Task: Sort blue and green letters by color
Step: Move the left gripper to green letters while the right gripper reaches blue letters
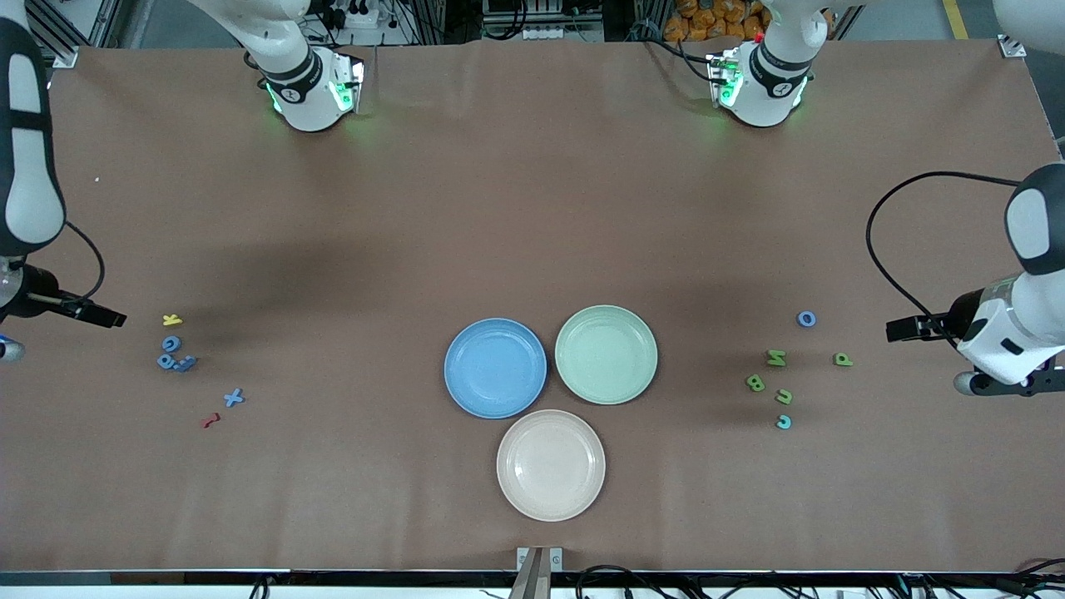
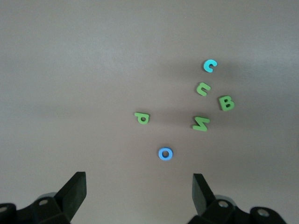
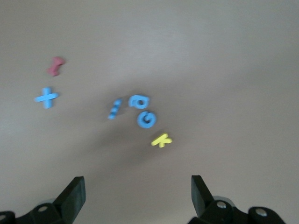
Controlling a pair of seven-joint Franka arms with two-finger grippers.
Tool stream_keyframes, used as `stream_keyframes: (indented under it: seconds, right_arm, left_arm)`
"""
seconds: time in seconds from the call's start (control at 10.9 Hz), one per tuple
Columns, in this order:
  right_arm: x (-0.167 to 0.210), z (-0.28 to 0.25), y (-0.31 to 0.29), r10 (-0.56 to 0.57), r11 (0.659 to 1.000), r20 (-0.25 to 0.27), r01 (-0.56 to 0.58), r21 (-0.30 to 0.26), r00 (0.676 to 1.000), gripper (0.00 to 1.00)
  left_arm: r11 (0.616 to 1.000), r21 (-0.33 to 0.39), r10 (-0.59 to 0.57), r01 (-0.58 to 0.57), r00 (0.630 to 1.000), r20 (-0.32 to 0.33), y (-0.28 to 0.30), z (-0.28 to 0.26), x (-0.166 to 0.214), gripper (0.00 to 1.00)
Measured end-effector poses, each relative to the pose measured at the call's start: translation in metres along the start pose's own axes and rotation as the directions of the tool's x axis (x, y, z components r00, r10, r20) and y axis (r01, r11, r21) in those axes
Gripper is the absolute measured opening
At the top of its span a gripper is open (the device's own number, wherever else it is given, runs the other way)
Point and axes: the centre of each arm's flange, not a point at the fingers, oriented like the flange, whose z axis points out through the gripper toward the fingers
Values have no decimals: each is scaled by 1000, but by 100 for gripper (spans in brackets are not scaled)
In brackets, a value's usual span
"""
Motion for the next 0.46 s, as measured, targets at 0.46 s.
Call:
stream_keyframes:
  seconds: [0.46]
  right_arm:
    - [29, 54, 17, 97, 995, -3, -97, -4, 995, 100]
  left_arm:
    - [998, 5, 59, -59, 997, -55, -10, 61, 19, 100]
